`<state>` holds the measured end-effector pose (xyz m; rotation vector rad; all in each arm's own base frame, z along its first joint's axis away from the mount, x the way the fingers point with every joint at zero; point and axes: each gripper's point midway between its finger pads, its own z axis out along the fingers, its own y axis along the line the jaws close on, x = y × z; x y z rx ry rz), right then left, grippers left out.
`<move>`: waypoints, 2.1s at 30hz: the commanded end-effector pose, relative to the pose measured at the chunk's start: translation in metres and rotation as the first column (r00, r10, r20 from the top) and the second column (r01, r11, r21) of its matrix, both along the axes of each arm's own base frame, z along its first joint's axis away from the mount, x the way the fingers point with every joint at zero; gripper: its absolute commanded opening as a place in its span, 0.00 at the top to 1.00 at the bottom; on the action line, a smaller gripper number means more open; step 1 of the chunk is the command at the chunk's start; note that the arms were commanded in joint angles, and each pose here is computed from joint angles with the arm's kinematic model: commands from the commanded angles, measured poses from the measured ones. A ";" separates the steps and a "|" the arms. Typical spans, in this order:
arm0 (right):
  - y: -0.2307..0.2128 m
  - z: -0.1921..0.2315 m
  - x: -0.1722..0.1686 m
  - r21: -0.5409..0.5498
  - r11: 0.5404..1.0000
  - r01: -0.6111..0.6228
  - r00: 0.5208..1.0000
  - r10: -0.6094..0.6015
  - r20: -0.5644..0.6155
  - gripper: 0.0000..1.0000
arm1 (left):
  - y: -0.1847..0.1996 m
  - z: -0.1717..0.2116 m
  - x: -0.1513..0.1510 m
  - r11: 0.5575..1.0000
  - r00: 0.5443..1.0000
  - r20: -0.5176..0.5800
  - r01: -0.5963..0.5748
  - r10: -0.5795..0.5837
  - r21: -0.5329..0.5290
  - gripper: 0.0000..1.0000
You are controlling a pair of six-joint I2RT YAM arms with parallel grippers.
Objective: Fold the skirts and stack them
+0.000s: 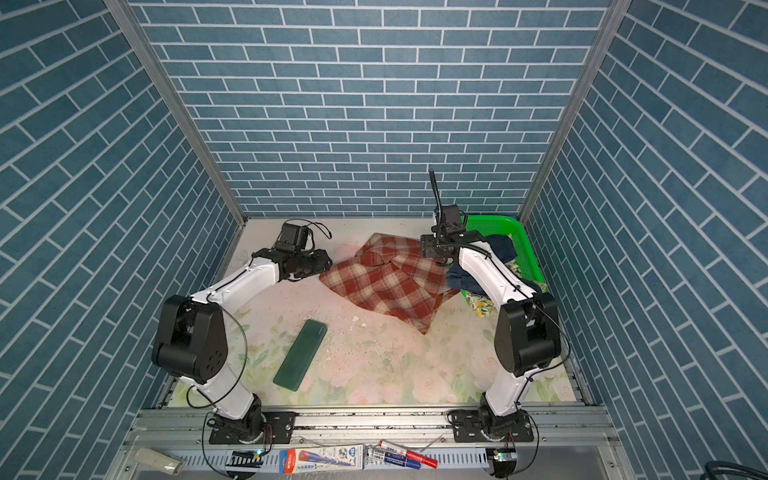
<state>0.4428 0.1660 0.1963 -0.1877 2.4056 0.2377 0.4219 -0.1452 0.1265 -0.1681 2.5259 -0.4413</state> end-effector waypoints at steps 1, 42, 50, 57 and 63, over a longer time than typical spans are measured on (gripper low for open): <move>0.001 0.005 -0.027 -0.039 0.998 -0.055 0.998 0.055 -0.003 0.30 | 0.007 -0.025 -0.025 0.992 0.997 -0.075 0.029 -0.020 0.126 0.42; 0.062 -0.123 -0.159 -0.344 0.846 -0.408 0.912 0.363 -0.190 1.00 | 0.002 -0.011 0.051 0.999 0.997 -0.050 -0.050 0.051 0.004 1.00; 0.059 -0.044 -0.150 -0.200 0.914 -0.353 0.935 0.348 -0.063 1.00 | 0.019 0.043 0.048 0.997 0.997 0.043 -0.072 0.071 0.016 1.00; 0.042 -0.025 -0.096 -0.015 0.975 -0.220 0.971 0.218 -0.094 1.00 | 0.013 0.026 0.088 0.999 0.999 -0.007 -0.052 0.052 0.012 0.52; 0.050 -0.028 -0.082 0.024 0.973 -0.229 0.967 0.230 -0.111 1.00 | 0.015 0.014 0.091 0.998 0.998 -0.027 -0.061 0.060 -0.021 0.32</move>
